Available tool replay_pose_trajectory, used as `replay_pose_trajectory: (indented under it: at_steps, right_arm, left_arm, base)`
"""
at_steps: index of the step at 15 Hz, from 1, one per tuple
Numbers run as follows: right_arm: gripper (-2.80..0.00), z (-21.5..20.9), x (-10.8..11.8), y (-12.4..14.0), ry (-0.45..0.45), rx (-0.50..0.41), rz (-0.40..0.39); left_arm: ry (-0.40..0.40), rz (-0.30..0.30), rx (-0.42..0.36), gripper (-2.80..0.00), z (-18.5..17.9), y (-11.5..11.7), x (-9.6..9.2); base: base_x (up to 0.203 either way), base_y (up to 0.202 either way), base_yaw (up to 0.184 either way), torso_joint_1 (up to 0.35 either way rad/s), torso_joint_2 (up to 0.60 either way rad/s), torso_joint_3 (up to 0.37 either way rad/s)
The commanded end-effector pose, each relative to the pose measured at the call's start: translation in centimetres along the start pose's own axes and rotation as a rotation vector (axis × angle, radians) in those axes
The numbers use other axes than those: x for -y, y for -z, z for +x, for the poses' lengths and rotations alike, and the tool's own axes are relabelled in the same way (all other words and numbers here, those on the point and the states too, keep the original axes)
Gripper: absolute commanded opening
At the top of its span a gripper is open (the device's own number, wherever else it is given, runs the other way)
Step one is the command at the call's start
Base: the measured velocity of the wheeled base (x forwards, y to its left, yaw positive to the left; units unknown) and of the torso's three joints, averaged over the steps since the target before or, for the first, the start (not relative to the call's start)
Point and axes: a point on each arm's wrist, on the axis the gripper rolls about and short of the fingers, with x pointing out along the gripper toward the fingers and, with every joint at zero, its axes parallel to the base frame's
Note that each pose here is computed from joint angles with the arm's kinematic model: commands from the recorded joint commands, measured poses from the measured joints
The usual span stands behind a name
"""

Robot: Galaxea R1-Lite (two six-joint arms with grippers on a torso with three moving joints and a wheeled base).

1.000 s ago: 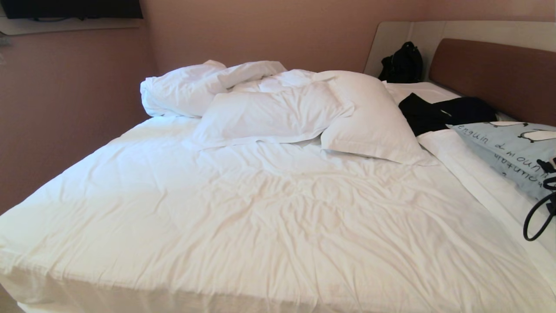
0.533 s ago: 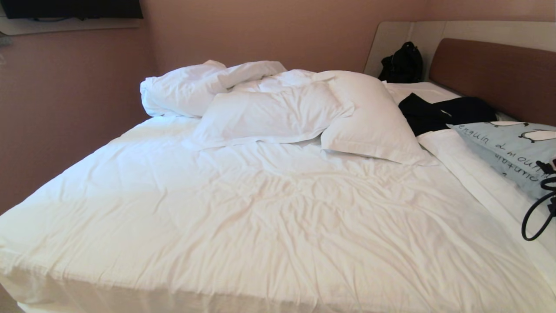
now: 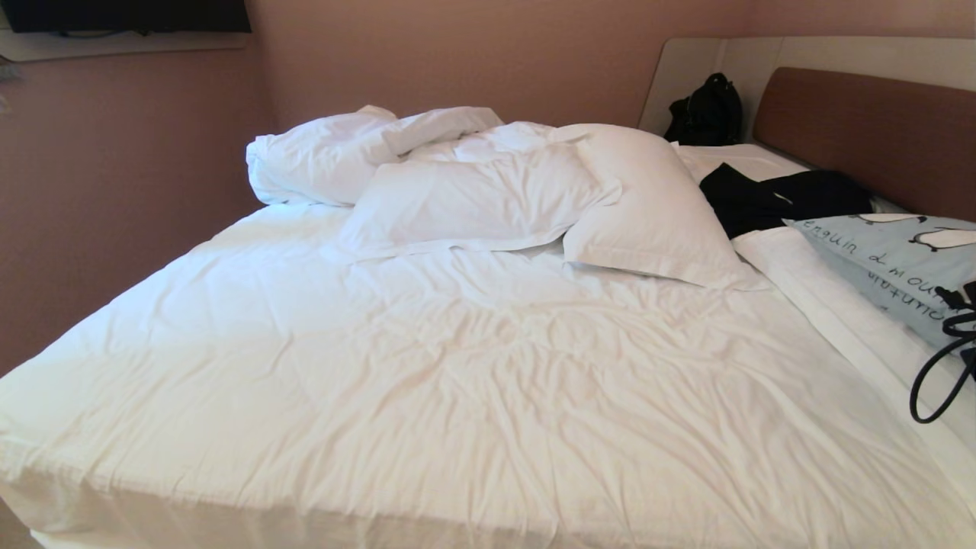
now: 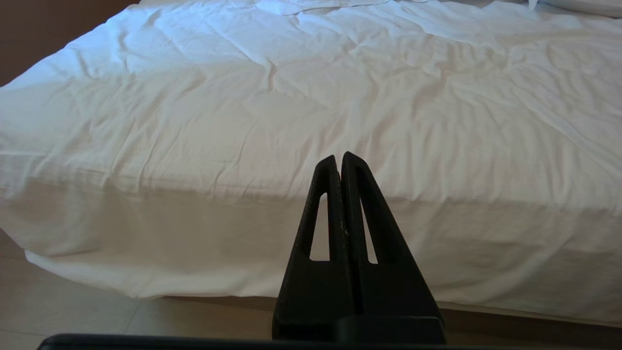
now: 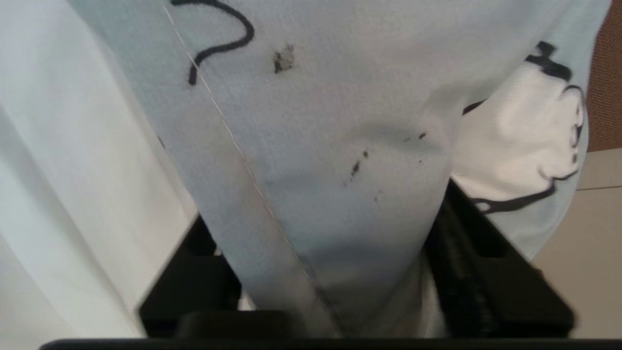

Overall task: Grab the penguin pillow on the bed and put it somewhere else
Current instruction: Pick up the pillow

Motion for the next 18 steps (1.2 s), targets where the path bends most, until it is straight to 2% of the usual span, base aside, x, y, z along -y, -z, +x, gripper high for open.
replay_pose_trajectory:
  at_steps: [1,11,15,18]
  right_arm:
    - [-2.80,0.1,-0.1,0.0,0.002,0.000,-0.003]
    - [-2.80,-0.4,1.1,-1.1,0.035,0.063,0.062]
    - [-2.80,-3.7,3.1,-2.5,0.015,0.168,0.161]
    - [-2.80,-6.6,3.7,-3.6,-0.020,0.233,0.232]
  left_arm:
    - [0.000,0.000,-0.001,-2.80,0.0,0.0,0.0]
    - [-0.001,0.000,-0.001,-2.80,0.0,0.0,0.0]
    - [-0.001,0.000,-0.001,-2.80,0.0,0.0,0.0]
    - [0.000,0.000,-0.001,-2.80,0.0,0.0,0.0]
  base:
    - [0.000,0.000,0.000,0.000,0.00,0.000]
    - [0.000,0.000,0.000,0.000,0.00,0.000]
    - [0.000,0.000,0.000,0.000,0.00,0.000]
    - [0.000,0.000,0.000,0.000,0.00,0.000]
